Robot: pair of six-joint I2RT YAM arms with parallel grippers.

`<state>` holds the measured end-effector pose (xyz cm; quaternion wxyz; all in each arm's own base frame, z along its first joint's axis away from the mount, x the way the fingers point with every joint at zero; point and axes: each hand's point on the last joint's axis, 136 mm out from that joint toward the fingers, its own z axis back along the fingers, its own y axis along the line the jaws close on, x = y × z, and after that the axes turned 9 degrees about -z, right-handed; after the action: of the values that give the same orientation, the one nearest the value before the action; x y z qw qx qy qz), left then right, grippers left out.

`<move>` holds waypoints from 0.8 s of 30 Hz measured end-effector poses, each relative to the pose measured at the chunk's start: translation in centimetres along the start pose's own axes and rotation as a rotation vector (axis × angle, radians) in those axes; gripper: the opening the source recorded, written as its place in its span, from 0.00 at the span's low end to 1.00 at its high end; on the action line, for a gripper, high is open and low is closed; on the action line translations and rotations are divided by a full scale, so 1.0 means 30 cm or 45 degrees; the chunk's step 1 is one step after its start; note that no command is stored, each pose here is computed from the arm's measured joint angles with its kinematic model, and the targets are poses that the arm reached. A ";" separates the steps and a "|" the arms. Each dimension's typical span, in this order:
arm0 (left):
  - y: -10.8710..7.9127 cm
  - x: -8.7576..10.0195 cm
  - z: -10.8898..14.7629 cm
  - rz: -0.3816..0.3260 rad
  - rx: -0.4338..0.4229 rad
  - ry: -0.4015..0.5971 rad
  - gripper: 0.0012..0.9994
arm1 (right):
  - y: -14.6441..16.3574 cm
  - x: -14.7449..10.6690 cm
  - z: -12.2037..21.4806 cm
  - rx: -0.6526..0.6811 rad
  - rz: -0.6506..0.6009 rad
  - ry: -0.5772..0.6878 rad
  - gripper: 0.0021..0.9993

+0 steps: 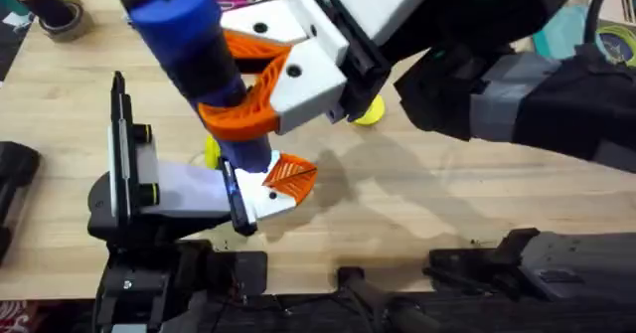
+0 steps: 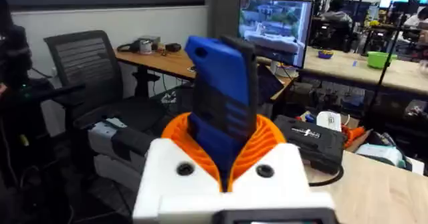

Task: Pick up the gripper from the table and insert it into the empty holder that is missing its gripper. Then pick up a screw, insert it into the mounting hole, and use the screwdriver to tighten it. Finally, clean up the table by picking up the vegetable and placing it into the bucket.

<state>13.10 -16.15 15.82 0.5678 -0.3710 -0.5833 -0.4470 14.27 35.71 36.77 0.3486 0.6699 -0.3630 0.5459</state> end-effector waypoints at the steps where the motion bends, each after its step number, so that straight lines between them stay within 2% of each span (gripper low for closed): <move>1: 0.000 0.000 0.000 0.000 0.000 0.000 0.00 | 0.000 -0.003 0.000 -0.001 0.001 0.001 0.02; 24: 0.000 0.000 0.000 0.000 0.000 0.000 0.00 | -0.007 -0.054 0.007 -0.013 0.051 0.021 0.02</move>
<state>13.10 -16.15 15.82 0.5676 -0.3710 -0.5833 -0.4471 14.32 35.81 35.13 0.3439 0.6563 -0.3762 0.5564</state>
